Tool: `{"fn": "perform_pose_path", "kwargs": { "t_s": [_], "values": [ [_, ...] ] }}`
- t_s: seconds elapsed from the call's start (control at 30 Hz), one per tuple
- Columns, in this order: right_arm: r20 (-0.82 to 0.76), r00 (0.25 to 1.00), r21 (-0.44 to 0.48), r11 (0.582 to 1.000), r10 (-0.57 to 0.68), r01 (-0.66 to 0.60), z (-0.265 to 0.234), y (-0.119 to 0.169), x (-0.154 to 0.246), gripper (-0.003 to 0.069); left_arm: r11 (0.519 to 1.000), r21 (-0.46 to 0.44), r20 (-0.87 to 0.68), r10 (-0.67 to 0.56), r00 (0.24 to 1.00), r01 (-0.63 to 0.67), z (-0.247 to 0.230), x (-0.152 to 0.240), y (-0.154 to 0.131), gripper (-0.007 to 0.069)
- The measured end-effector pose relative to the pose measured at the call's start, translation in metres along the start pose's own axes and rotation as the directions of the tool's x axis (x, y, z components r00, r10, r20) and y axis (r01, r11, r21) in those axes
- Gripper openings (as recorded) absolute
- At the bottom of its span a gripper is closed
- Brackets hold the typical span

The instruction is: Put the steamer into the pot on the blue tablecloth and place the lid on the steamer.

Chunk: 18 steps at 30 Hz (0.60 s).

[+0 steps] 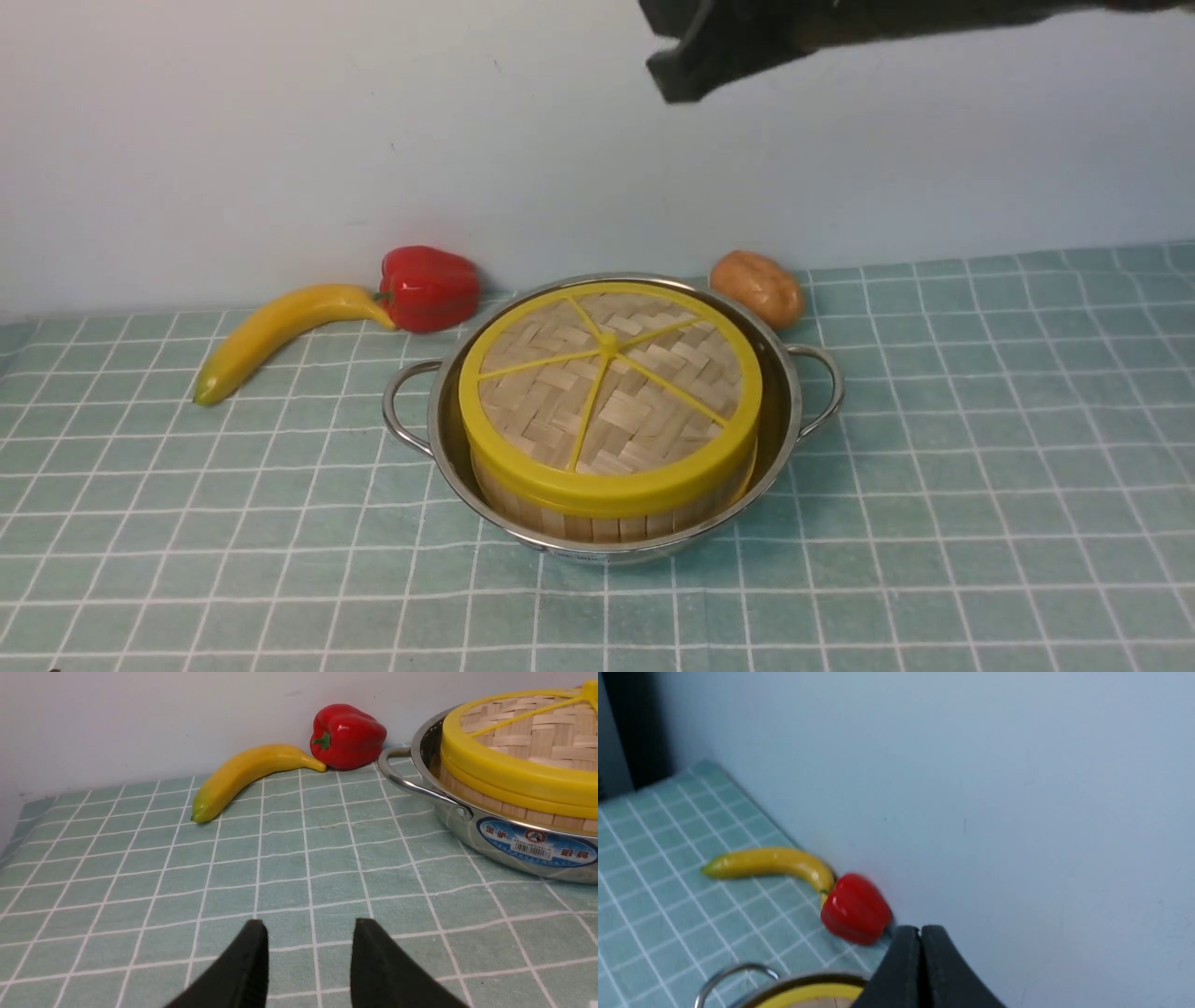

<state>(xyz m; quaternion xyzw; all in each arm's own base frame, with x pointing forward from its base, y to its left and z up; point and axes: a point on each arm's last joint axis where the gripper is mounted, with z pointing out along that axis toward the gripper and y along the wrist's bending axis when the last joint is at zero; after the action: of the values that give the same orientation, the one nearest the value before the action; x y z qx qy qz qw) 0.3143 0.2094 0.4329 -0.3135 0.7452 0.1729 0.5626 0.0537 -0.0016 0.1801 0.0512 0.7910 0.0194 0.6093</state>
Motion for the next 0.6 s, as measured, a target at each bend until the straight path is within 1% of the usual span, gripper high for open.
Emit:
{"fn": "perform_pose_path", "kwargs": {
  "t_s": [0.17,0.43,0.53,0.57,0.6],
  "values": [
    [0.043,0.999,0.007,1.000,0.027,-0.028,-0.014,0.000,-0.010,-0.0014,1.000,0.000,0.000,0.000,1.000,0.000,0.000,0.000,0.000,0.0243],
    [0.048,0.998,0.001,0.999,0.044,-0.044,-0.016,0.001,-0.011,-0.0009,1.000,0.000,0.000,0.000,1.000,0.000,0.000,0.000,0.000,0.0243],
    [0.050,0.999,0.021,1.000,-0.003,0.002,-0.029,0.001,-0.011,-0.0007,1.000,0.000,0.000,0.000,1.000,0.000,0.000,0.000,0.000,0.0243],
    [0.060,0.997,0.041,0.998,-0.044,0.041,-0.048,0.002,-0.012,-0.0006,1.000,0.000,0.000,0.000,1.000,0.000,0.000,0.000,0.000,0.0243],
    [0.059,0.997,0.061,0.997,-0.058,0.054,-0.066,0.000,-0.008,-0.0003,1.000,0.000,0.000,0.000,1.000,0.000,0.000,0.000,0.000,0.0243]
  ]
}}
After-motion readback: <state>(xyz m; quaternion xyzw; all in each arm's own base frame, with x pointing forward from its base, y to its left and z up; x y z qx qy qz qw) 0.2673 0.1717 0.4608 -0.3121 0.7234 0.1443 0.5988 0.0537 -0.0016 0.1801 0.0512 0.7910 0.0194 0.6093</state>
